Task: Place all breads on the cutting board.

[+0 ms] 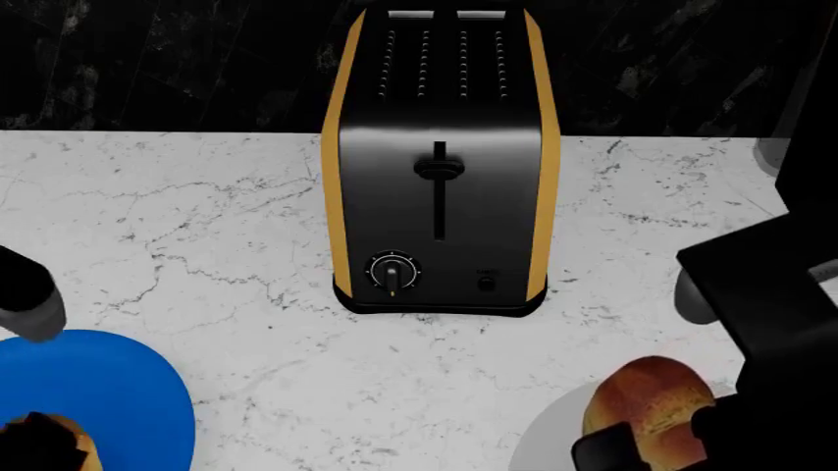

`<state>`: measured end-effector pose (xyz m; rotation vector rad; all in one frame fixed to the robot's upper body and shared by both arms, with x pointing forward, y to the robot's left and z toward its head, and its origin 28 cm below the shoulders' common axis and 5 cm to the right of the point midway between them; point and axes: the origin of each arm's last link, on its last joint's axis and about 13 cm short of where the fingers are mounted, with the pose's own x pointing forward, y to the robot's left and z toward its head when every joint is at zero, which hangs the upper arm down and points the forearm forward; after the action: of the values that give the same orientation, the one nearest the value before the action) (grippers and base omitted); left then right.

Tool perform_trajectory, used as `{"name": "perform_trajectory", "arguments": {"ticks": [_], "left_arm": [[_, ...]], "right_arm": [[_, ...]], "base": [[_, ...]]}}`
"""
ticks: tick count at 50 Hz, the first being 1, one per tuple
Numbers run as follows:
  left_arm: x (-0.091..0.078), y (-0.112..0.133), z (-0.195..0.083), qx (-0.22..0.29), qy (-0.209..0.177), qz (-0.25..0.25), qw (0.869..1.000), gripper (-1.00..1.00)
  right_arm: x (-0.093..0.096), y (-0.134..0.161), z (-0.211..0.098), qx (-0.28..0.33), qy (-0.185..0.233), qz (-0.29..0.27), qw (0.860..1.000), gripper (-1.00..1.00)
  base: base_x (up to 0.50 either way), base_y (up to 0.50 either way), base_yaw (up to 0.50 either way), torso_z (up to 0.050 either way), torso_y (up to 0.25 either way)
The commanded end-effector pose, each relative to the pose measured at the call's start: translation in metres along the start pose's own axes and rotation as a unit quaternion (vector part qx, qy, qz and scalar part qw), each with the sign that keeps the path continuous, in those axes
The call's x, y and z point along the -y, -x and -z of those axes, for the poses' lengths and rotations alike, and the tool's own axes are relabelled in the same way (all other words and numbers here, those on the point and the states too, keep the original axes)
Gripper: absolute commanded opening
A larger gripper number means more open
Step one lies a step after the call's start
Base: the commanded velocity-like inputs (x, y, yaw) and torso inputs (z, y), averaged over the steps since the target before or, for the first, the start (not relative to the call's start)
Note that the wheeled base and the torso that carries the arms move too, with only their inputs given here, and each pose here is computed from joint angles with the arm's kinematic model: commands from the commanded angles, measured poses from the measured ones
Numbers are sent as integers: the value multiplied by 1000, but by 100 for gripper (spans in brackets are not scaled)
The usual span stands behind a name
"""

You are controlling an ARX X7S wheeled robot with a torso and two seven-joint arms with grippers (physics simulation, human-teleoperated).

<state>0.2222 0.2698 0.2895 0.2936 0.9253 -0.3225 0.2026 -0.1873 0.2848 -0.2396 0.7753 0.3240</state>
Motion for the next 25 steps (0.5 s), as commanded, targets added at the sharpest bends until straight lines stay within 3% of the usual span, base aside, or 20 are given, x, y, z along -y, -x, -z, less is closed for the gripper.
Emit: {"name": "perform_trajectory", "arguments": {"ticks": [1,25], "left_arm": [[2,-10,3,-16,-4,13,1000,100],[3,-28,14,-44,1,15,999,100]], "right_arm": [[0,-1,2,0,5,-2,1000,-100],[-4,-2,6,-3,7,-8,1000,-100]], "base": [[0,0,0,0,0],[0,0,0,0,0]]}}
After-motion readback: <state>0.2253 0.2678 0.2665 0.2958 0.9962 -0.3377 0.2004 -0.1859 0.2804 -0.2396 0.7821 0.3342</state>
